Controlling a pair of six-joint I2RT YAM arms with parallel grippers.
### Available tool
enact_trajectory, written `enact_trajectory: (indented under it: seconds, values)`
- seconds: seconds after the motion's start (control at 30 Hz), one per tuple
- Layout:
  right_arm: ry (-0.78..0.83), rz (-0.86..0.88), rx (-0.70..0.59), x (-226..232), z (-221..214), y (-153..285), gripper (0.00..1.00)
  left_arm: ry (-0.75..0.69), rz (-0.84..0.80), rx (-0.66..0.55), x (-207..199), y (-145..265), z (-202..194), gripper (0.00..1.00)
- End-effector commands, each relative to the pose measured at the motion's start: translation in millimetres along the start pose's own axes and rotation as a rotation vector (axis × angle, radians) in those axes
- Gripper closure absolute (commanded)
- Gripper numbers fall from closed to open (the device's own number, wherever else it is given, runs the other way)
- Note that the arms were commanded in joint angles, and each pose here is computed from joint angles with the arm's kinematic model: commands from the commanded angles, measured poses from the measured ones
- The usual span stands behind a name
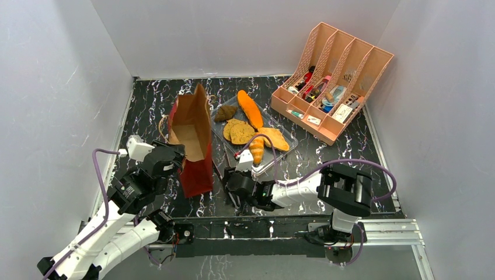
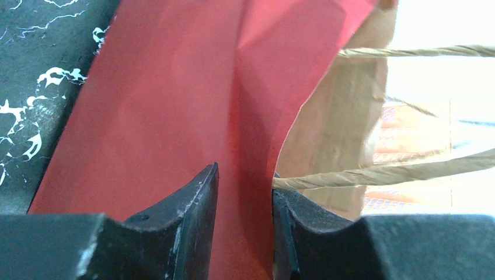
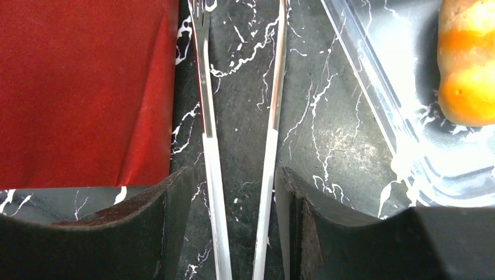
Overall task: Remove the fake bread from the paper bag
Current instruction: Place the clamp at the center of the board, then move the paper bag to the corner of the board.
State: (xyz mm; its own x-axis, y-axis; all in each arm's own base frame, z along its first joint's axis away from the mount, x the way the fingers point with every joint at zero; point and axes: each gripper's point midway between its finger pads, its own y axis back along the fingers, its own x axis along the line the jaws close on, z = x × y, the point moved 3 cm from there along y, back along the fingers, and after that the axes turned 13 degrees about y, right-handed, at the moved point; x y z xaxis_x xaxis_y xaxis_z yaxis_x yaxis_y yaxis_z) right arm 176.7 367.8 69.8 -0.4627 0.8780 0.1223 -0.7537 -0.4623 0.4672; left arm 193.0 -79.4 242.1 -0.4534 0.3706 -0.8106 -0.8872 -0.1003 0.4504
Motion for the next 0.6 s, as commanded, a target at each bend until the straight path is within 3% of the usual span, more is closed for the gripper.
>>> enact_trajectory:
  seconds: [0.0,0.27,0.57]
  values:
    - [-0.046,0.03,-0.128,13,52,10,0.48,-0.01,-0.003,-0.017,-8,5,7,0.65]
    - [0.083,0.048,-0.241,33,99,58,0.45,0.0,0.006,0.007,-7,4,2,0.63]
    - [0.204,0.067,-0.328,66,124,96,0.42,0.005,0.012,0.029,0,7,1,0.63]
